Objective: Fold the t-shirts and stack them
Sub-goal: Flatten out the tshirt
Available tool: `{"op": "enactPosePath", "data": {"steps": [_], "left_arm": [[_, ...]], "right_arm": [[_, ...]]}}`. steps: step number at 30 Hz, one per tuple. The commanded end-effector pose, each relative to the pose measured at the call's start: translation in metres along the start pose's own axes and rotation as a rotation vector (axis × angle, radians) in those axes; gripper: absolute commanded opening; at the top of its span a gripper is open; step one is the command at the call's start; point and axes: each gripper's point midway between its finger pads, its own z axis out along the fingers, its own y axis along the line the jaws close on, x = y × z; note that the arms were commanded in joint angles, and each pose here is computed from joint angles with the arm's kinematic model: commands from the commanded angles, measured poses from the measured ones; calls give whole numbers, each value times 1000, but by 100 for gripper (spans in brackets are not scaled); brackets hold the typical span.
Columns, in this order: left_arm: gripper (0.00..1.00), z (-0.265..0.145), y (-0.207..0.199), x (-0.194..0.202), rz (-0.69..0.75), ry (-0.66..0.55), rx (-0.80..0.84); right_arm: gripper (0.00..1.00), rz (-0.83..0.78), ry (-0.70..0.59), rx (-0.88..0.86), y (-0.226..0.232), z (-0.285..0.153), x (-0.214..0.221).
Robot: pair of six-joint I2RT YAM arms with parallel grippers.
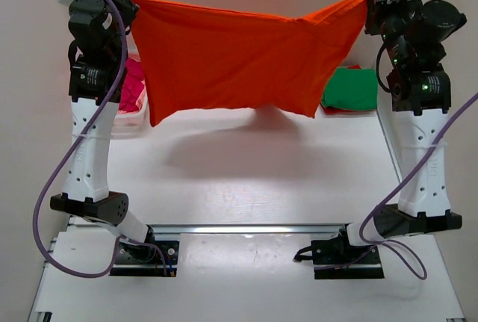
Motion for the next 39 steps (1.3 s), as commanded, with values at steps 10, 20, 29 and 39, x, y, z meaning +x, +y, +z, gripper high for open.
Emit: {"op": "enactPosePath", "data": {"steps": [10,20,29,39], "left_arm": [[0,-27,-30,-94,-94,-238,105],[0,18,23,45,-20,85,-16],[0,96,45,98,53,163,-40],[0,101,23,26,-13,-1,69]], "right_arm": [[0,-62,-501,-123,-7,-56,-154],[0,110,-197,-330,53,28,-42],[0,105,-150,-346,43,121,24],[0,-10,-402,-276,8,106,-46]]}}
